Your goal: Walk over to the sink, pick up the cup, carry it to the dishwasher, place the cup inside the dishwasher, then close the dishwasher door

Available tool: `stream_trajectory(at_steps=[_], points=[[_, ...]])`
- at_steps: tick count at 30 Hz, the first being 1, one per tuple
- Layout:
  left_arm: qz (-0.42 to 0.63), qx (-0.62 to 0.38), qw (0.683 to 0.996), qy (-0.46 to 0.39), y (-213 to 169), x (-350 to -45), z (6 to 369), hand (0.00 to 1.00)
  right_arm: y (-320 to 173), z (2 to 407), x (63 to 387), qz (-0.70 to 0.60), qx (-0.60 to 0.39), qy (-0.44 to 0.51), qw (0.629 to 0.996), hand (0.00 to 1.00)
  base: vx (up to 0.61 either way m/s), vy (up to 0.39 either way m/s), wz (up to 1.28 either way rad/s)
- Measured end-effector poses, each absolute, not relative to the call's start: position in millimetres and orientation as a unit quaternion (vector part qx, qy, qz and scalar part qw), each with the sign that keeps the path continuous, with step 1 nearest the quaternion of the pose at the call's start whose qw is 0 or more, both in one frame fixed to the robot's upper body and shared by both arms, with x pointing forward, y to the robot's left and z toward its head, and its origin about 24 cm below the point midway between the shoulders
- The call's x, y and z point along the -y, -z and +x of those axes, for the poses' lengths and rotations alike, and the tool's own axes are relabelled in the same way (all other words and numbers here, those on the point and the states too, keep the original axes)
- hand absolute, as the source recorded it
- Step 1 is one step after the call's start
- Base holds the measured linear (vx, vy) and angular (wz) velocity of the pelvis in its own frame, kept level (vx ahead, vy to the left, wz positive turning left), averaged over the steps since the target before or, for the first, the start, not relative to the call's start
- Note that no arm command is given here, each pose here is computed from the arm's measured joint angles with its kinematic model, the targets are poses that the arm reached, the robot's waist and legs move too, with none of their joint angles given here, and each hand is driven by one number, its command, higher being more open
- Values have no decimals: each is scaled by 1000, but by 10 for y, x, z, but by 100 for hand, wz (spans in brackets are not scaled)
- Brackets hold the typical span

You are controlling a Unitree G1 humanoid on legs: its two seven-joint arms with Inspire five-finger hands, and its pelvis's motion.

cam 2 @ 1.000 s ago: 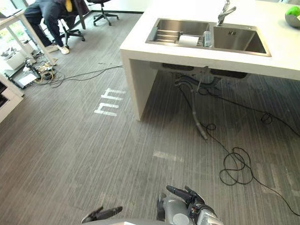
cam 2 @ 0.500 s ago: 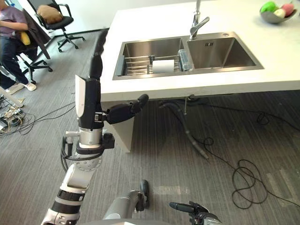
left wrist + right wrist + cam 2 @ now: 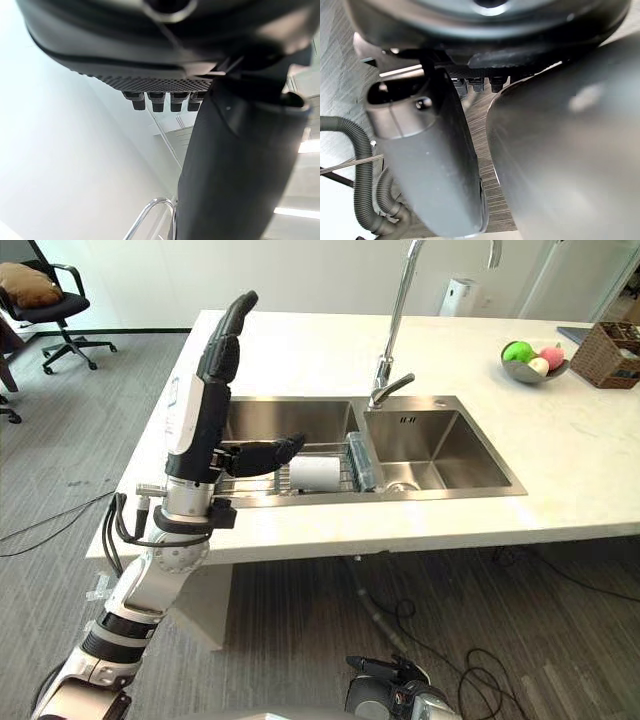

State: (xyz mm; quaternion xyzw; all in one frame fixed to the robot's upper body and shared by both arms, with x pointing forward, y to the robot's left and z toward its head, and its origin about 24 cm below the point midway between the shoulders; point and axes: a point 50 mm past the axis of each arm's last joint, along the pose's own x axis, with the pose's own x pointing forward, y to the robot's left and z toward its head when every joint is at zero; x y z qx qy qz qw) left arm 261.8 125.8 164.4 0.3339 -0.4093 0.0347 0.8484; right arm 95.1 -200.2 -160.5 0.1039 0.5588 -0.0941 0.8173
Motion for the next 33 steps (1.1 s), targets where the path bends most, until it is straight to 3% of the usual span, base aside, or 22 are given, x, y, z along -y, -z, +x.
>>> stream_trajectory(at_steps=[10, 15, 19, 28, 33], points=[[344, 400, 850, 8, -1597, -1163, 2605, 100, 1610, 872, 2165, 94, -596, 57, 796, 100, 214, -213, 15], [414, 416, 807, 68, -1769, -1166, 2688, 100, 1599, 805, 2306, 102, -604, 74, 787, 100, 46, 73, 14], [497, 362, 778, 128, -1794, -1179, 2903, 100, 1607, 760, 2304, 110, -610, 81, 781, 100, -6, 83, 4], [532, 226, 789, 210, -1658, -1209, 3113, 100, 1629, 644, 2304, 138, -621, 113, 764, 100, -16, -1, -14], [499, 179, 815, 233, -1630, -1212, 3177, 100, 1632, 649, 2282, 144, -618, 119, 764, 100, -51, -5, -12]])
